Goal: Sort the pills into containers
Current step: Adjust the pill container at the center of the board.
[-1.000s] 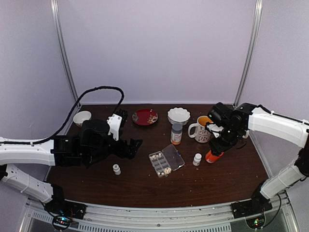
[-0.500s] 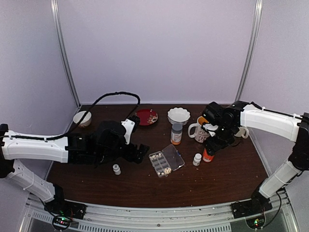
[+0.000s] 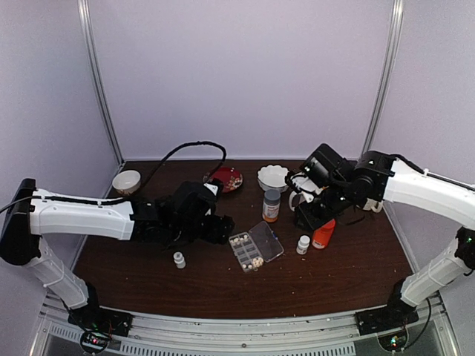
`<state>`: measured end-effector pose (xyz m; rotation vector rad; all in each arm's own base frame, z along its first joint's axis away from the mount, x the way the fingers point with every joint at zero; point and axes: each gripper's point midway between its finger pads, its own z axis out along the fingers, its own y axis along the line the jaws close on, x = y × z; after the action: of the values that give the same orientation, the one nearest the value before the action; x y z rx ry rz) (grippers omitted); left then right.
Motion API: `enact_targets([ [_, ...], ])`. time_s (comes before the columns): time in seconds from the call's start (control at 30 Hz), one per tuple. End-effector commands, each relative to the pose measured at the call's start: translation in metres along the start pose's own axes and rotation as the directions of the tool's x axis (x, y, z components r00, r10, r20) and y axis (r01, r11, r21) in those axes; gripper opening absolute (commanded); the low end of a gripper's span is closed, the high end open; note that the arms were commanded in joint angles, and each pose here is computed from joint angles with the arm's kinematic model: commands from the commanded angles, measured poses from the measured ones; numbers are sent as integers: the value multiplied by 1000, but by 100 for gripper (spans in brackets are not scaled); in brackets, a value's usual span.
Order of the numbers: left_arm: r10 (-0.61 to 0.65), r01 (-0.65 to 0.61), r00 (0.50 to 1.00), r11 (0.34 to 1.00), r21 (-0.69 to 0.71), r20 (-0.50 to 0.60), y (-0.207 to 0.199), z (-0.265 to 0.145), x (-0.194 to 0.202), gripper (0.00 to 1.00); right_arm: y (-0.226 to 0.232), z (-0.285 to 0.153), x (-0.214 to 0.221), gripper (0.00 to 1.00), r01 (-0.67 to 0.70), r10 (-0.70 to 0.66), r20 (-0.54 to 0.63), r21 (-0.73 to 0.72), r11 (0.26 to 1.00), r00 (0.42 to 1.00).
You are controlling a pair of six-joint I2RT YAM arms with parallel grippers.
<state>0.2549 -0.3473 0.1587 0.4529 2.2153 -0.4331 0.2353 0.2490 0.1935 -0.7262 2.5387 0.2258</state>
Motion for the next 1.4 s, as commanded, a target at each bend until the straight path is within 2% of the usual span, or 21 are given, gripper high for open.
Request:
enact_targets([
  [0.0, -98, 99, 994, 995, 27, -48, -2, 12, 0, 72, 45, 25, -3, 35, -24, 22, -18, -117, 993, 1000],
  [0.27, -99, 99, 980, 995, -5, -173, -6, 38, 26, 64, 73, 71, 10, 30, -35, 20, -101, -154, 987, 995],
  [0.4, -109, 112, 969, 994, -2, -222, -8, 49, 43, 64, 84, 89, 16, 30, -33, 10, -135, -169, 985, 991],
  [0.73, -163, 179, 951, 983, 38, -262, -11, 63, 66, 61, 90, 122, 34, 29, -25, -5, -213, -134, 991, 977],
  [1.1, -184, 211, 938, 976, 61, -292, -12, 68, 79, 61, 85, 141, 34, 27, 3, -22, -236, -81, 997, 972],
  [1.37, -195, 226, 932, 972, 68, -305, -11, 70, 84, 61, 84, 150, 31, 21, 17, -30, -244, -54, 998, 969],
])
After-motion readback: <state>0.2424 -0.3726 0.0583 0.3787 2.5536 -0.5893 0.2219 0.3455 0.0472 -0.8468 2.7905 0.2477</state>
